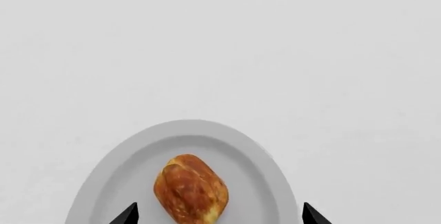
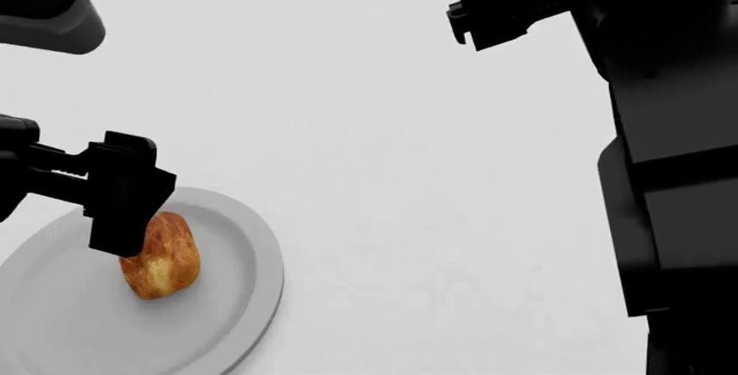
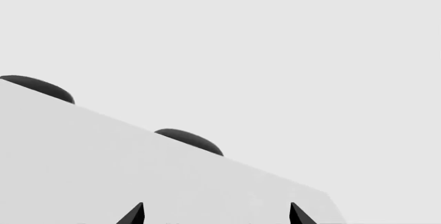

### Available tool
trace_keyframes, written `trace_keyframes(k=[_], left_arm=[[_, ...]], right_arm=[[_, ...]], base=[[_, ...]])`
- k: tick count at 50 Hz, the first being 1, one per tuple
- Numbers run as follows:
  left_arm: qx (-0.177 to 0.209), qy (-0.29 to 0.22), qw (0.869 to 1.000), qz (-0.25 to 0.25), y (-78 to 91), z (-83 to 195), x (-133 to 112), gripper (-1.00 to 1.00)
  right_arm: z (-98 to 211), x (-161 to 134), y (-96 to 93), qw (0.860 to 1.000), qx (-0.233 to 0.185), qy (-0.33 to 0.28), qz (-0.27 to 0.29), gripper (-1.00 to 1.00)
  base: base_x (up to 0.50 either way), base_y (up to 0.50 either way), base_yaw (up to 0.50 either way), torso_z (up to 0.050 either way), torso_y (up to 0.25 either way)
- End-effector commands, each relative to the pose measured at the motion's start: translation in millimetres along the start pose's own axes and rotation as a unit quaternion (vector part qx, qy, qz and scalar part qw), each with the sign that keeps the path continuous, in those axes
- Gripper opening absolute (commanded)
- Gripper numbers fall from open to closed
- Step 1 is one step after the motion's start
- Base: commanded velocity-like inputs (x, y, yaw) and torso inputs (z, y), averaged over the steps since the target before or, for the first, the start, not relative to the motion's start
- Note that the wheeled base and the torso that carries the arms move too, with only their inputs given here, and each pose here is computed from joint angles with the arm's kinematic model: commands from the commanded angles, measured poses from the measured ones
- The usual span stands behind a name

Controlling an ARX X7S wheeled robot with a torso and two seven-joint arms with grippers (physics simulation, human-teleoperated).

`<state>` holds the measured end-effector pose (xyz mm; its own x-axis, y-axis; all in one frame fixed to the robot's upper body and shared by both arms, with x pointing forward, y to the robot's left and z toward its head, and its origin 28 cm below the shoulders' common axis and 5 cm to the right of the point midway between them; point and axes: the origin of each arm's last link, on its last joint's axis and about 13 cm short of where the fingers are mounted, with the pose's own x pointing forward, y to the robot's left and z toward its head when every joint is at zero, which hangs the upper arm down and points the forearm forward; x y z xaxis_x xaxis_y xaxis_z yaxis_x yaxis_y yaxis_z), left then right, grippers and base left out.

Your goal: Place all breads on the cutting board.

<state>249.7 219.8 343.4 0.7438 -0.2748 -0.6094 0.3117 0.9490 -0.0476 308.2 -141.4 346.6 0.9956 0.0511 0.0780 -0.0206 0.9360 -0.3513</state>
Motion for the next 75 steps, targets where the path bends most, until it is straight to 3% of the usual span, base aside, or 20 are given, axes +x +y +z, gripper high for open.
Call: trace_keyframes(k=[1, 13, 23, 75], left_arm=[[0.010, -0.008, 1.000, -0.010, 2.0, -1.7, 12.0, 1.00], [0.019, -0.011, 1.000, 0.009, 9.4, 0.5, 21.2, 1.00], [0.024, -0.007, 1.000, 0.003, 6.0, -4.1, 27.1, 1.00], [-0.015, 0.012, 1.000, 0.001, 17.9, -18.1, 58.1, 1.00]], right_arm=[[1.0, 0.8, 1.2, 1.000, 0.009, -0.005, 0.014, 1.00], [1.7, 0.2, 1.6, 1.000, 0.008, -0.004, 0.014, 1.00], [-0.4, -1.1, 2.4, 1.000, 0.010, -0.002, 0.014, 1.00], [7.8, -3.4, -0.8, 1.000, 0.005, -0.006, 0.016, 1.00]], base=[[0.00, 0.00, 0.00, 0.000, 0.000], [0.00, 0.00, 0.00, 0.000, 0.000], [0.00, 0.00, 0.00, 0.000, 0.000], [0.00, 0.00, 0.00, 0.000, 0.000]])
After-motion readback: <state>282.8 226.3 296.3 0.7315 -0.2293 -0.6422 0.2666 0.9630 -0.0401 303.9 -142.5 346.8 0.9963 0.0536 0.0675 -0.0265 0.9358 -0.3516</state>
